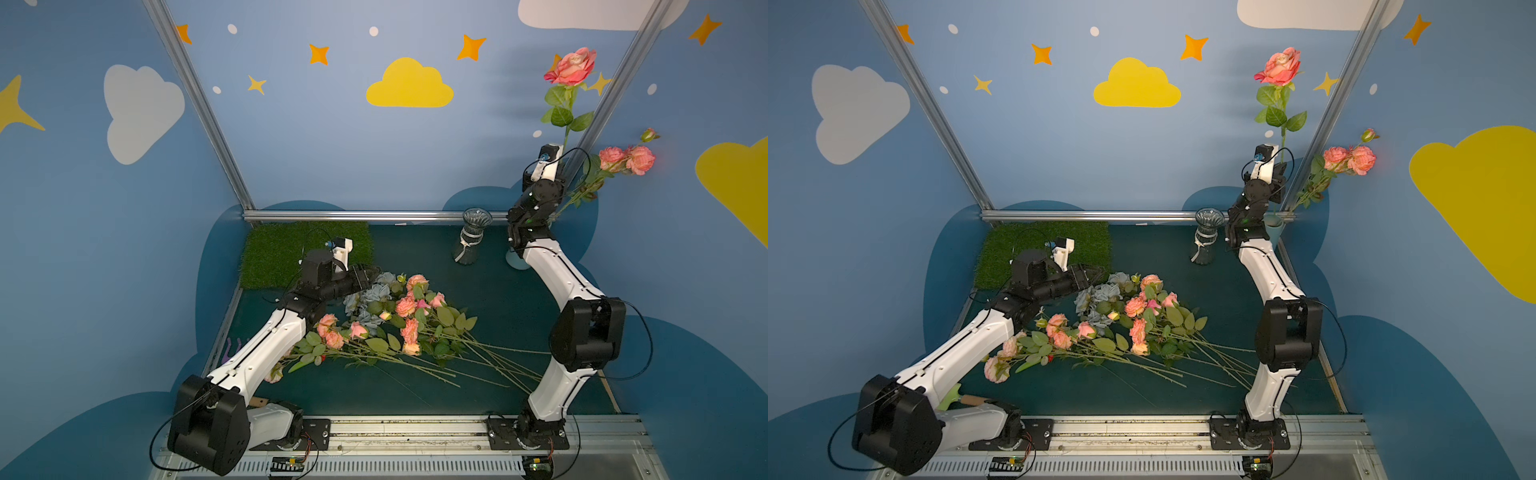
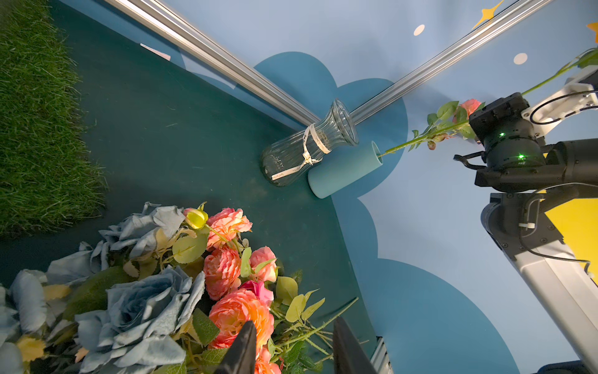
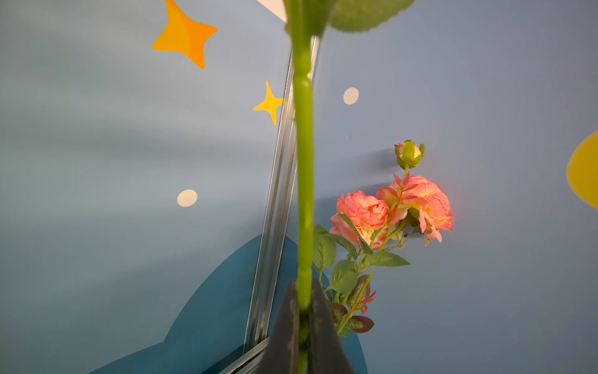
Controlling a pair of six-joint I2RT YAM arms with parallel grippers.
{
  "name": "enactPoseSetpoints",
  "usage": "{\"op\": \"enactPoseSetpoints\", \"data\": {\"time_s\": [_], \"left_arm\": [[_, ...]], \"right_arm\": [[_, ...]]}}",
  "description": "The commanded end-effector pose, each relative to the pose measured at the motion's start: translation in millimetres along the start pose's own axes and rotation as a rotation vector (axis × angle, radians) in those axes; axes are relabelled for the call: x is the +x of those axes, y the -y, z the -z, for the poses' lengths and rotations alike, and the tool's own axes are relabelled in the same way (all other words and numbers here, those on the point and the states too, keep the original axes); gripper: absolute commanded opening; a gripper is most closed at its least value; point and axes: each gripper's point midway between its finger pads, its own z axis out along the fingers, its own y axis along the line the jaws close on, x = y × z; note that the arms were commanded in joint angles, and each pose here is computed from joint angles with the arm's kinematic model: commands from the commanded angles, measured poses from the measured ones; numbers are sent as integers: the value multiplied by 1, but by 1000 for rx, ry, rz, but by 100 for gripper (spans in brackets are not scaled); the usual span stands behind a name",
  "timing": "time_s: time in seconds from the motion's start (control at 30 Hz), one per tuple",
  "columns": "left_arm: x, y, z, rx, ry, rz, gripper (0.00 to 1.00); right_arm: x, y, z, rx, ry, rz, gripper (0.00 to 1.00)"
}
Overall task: Place the pink flowers into the vase
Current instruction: Place the flower in the vase.
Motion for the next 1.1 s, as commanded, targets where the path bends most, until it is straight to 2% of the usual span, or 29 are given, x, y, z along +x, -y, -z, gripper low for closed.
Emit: {"op": "enactPoseSetpoints", "data": {"time_s": [0.0, 0.37, 0.73, 0.8, 0.9, 1.07], "left_arm": [[0, 3, 2, 22, 3, -6, 40], [0, 3, 4, 22, 6, -9, 40], [1, 1, 2, 16, -2, 1, 43], [1, 1, 2, 15, -1, 1, 46], [1, 0, 3, 6, 1, 7, 60], [1, -2, 4, -9, 13, 15, 64]], "right_arm": [[14, 4, -3, 42, -21, -52, 0], [79, -3, -12, 133, -137, -23, 0], [153, 4, -17, 175, -364, -14, 0], [158, 4, -17, 174, -383, -14, 9], [160, 2, -17, 159, -397, -2, 28], [156, -1, -7, 131, -432, 11, 41]]}}
